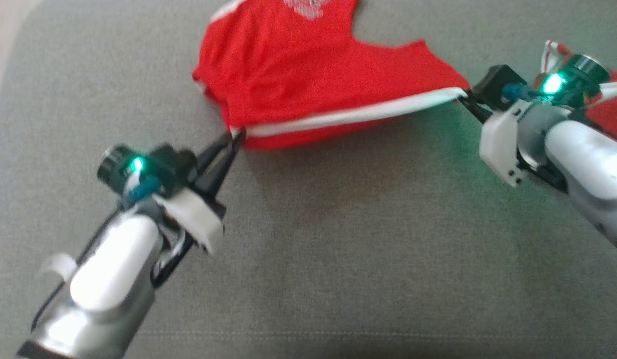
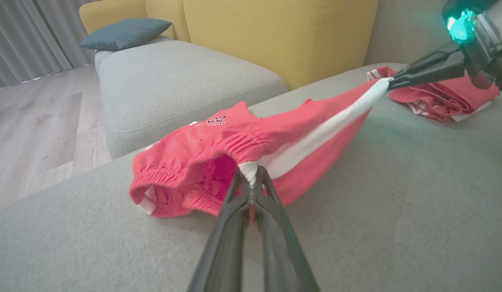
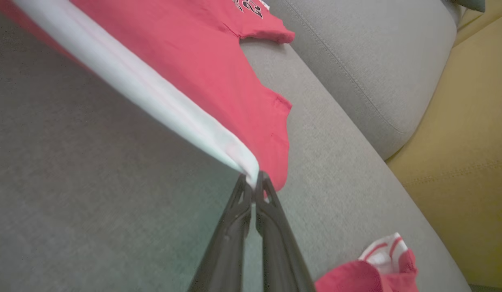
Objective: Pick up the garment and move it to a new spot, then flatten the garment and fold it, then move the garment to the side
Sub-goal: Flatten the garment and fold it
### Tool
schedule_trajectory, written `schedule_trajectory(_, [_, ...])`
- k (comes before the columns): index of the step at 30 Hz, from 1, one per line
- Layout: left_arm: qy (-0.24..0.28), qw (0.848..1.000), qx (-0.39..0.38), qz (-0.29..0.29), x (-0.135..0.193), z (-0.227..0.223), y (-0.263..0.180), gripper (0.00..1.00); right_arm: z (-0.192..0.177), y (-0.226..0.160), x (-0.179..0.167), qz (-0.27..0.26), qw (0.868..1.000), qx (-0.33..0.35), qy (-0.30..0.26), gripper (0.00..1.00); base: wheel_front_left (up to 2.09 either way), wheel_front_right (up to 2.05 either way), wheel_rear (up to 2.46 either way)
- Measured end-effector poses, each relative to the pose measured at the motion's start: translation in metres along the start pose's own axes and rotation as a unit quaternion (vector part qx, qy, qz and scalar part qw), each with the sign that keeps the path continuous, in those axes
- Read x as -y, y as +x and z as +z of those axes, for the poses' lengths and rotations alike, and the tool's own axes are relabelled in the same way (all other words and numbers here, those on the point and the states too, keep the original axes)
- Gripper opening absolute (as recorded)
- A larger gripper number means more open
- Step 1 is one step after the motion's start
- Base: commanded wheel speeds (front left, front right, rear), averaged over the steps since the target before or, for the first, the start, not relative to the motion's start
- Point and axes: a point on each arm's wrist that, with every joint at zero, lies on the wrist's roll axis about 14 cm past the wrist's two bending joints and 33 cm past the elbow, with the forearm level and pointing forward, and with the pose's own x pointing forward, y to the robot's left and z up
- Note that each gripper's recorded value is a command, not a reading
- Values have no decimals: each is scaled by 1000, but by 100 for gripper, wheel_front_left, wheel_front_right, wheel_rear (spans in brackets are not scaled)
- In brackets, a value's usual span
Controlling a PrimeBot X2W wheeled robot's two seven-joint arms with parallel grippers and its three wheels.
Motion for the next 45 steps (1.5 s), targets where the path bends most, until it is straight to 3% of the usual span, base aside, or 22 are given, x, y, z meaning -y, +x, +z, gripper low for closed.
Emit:
schedule_trajectory(8, [-15,1000,0,-24,32,-1,-35,0,-25,-52,-27,33,999,-42,10,0,0,0,0])
schedule_trajectory(15, [-37,998,3,-51,70,1,-62,0,-26,-96,-27,32,998,-48,17,0,0,0,0])
schedule_trajectory(26, [-64,996,12,-68,108,17,-87,0,-64,-149,-48,51,993,-102,39,0,0,0,0])
schedule_trajectory(33, [-68,996,19,-49,98,21,-84,0,-54,-142,-36,49,994,-91,41,0,0,0,0])
schedule_trajectory(45, [-75,996,47,21,52,33,-73,0,24,-93,7,24,998,-28,-54,0,0,0,0])
